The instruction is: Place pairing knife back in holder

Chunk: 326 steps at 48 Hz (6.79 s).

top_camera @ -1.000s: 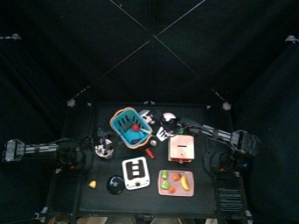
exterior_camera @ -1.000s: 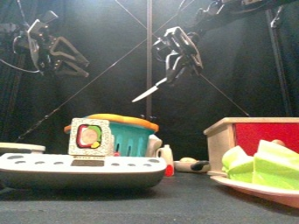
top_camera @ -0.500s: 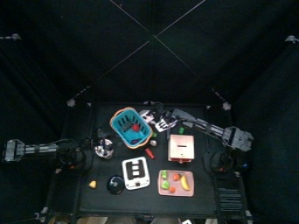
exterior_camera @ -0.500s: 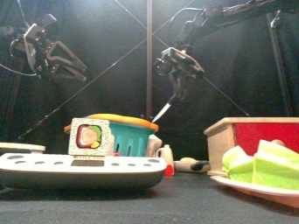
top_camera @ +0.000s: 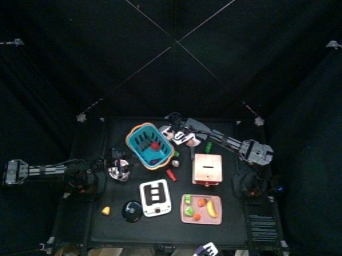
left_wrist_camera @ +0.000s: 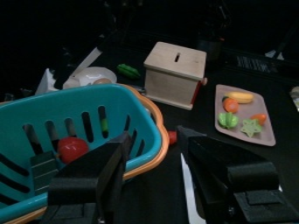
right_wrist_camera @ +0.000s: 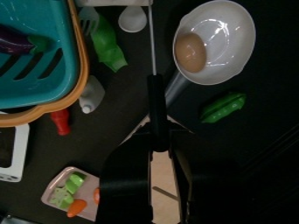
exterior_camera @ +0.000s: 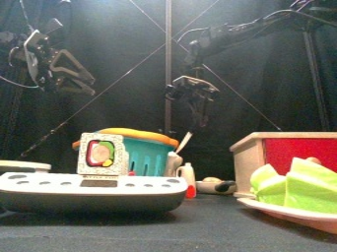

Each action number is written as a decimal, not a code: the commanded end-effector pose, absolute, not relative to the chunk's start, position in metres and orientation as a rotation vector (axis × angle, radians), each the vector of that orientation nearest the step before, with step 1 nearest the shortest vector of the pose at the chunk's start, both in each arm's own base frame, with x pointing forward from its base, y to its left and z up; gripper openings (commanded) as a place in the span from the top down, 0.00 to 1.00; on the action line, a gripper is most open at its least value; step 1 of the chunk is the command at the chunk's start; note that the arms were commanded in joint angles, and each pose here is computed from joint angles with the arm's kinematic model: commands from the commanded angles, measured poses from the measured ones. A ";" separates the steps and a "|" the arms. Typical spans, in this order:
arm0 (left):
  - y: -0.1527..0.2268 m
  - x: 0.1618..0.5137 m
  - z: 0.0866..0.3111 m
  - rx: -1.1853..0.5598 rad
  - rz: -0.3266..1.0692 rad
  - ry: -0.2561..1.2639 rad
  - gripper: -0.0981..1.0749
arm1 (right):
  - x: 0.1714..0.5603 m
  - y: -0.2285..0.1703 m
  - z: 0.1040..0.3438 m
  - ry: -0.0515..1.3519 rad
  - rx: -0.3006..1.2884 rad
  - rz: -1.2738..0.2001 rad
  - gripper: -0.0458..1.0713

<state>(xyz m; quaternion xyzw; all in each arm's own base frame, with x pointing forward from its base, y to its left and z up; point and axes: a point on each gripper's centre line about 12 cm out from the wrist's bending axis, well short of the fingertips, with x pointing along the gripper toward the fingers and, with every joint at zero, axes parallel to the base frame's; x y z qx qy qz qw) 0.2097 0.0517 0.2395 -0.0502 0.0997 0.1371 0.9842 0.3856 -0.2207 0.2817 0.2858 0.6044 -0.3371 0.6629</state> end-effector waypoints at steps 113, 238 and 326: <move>0.053 0.210 0.240 -0.097 0.279 0.201 0.20 | 0.412 -0.242 0.291 1.224 0.542 -0.775 0.35; 0.053 0.208 0.235 -0.097 0.279 0.220 0.20 | 0.381 -0.242 0.293 1.036 0.492 -0.847 0.55; 0.052 0.207 0.232 -0.096 0.279 0.227 0.20 | 0.377 -0.230 0.298 1.034 0.494 -0.832 0.55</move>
